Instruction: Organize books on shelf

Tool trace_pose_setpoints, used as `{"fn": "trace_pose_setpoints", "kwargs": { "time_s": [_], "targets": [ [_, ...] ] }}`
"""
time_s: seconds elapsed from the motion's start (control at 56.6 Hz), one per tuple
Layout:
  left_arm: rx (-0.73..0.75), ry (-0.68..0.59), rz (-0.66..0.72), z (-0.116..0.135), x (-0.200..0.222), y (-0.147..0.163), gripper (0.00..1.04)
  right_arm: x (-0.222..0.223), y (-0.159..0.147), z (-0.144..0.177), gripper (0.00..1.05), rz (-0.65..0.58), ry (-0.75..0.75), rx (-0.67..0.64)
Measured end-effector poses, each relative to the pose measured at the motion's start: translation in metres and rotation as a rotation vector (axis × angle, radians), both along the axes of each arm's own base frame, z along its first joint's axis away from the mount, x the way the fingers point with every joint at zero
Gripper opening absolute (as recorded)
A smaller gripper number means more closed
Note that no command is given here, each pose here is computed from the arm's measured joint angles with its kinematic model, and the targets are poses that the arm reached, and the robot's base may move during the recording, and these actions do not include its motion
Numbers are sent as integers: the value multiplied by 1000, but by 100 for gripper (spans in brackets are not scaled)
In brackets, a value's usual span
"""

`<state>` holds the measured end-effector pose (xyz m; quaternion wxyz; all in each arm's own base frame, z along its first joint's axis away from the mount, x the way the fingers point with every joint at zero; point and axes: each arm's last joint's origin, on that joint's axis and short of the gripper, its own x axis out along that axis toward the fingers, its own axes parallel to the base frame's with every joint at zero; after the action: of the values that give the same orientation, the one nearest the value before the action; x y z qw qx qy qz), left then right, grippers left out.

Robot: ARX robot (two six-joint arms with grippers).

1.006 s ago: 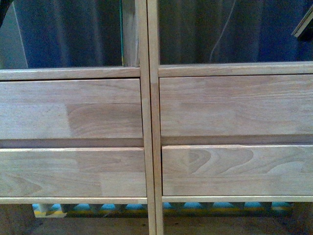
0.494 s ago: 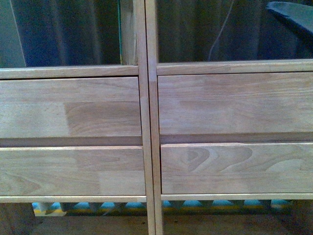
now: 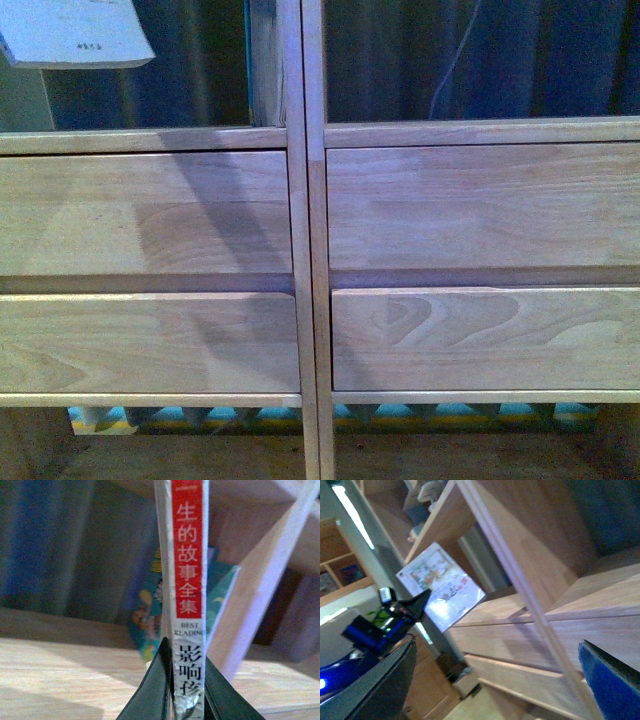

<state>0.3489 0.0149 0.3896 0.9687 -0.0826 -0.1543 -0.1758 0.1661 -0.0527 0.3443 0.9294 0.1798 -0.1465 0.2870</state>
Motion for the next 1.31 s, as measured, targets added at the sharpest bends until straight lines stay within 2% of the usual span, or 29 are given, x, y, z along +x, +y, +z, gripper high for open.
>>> {"fn": "trace_pose_setpoints", "kwargs": {
  "time_s": [0.035, 0.106, 0.194, 0.335, 0.441, 0.477, 0.565, 0.689, 0.741, 0.794, 0.9, 1.006, 1.306],
  "targets": [
    [42, -9, 39, 1, 5, -1, 7, -10, 2, 1, 98, -48, -30, -37],
    [150, -22, 119, 1, 22, -4, 7, -38, 9, -5, 98, -169, -148, -216],
    [233, -20, 148, 1, 40, -12, 7, -61, 19, -12, 98, -232, -254, -339],
    [327, -28, 158, 1, 63, -26, 7, -71, 33, -16, 98, -262, -363, -395],
    [370, -46, 158, 3, 80, -36, 7, -67, 41, -30, 98, -267, -378, -396],
    [377, -53, 158, 4, 85, -39, 7, -66, 44, -30, 94, -321, -329, -359],
    [392, -66, 167, 6, 98, -45, 7, -68, 52, -29, 81, -469, -61, -266],
    [412, -84, 188, 6, 116, -52, 7, -70, 52, -69, 62, -576, 249, -323],
    [419, -89, 196, 6, 122, -54, 7, -68, 52, -82, 55, -591, 293, -336],
    [429, -98, 206, 3, 133, -58, 7, -66, 52, -99, 43, -584, 330, -354],
    [441, -88, 216, -6, 156, -65, 7, -68, 52, -115, 19, -586, 308, -360],
    [455, -80, 222, -12, 168, -71, 7, -68, 52, -125, 2, -586, 306, -364],
    [484, -69, 202, -23, 179, -97, 7, -68, 52, -149, 3, -586, 310, -366]
  ]
}}
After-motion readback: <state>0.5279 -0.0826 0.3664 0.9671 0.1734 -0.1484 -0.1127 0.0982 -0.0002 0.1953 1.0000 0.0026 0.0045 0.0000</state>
